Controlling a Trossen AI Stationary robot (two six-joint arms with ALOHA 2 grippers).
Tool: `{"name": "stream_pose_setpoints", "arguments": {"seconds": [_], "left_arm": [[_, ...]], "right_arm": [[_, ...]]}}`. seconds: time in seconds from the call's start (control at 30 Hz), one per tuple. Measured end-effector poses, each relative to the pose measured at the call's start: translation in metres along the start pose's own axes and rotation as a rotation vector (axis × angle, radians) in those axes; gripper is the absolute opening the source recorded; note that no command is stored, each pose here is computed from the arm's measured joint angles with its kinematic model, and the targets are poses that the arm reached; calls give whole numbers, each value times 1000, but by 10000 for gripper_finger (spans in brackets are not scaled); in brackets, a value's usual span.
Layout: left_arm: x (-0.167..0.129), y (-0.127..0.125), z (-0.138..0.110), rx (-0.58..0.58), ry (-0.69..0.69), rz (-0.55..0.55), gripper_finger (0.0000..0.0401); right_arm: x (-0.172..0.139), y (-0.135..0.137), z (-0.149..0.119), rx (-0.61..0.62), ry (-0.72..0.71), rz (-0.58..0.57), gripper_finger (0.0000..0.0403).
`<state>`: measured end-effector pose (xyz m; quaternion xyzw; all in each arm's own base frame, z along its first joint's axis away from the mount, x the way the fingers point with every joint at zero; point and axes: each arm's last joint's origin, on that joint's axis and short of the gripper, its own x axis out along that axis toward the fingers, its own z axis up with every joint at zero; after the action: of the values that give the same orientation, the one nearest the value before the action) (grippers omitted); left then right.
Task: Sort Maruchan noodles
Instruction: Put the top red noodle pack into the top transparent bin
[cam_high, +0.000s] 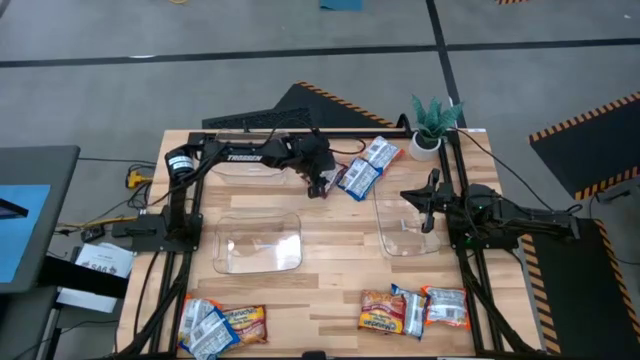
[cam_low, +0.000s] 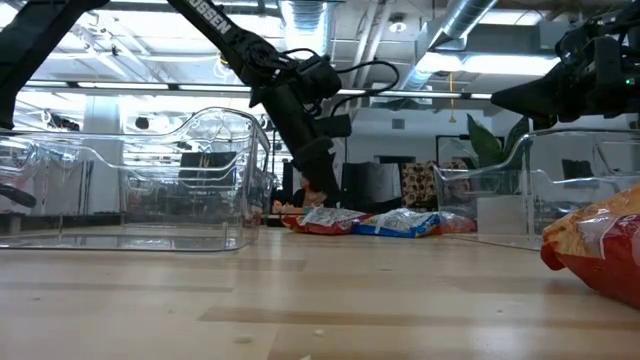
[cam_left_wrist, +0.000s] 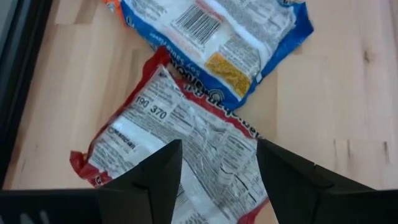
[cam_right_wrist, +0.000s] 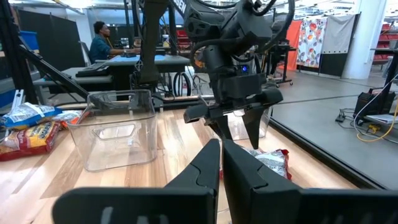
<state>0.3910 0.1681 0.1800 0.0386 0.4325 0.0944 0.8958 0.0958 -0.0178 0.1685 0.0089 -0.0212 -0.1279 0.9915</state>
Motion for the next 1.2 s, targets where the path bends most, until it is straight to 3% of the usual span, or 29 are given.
{"name": "stream_pose_setpoints", "arguments": {"seconds": [0.43,0.53,0.7,0.73,1.0,1.2], "left_arm": [[25,-1,-18,-56,110,48,192],[24,-2,-19,-54,124,81,158],[24,-3,-21,-29,162,124,26],[24,-3,-23,-28,166,131,15],[21,-8,-19,-5,146,150,0],[2,-10,-4,28,75,156,0]], "right_arm": [[0,0,0,0,4,1,43],[0,0,0,0,4,1,43],[0,0,0,0,3,1,43],[0,0,0,0,3,1,43],[0,0,0,0,4,1,43],[0,0,0,0,4,1,43]]}}
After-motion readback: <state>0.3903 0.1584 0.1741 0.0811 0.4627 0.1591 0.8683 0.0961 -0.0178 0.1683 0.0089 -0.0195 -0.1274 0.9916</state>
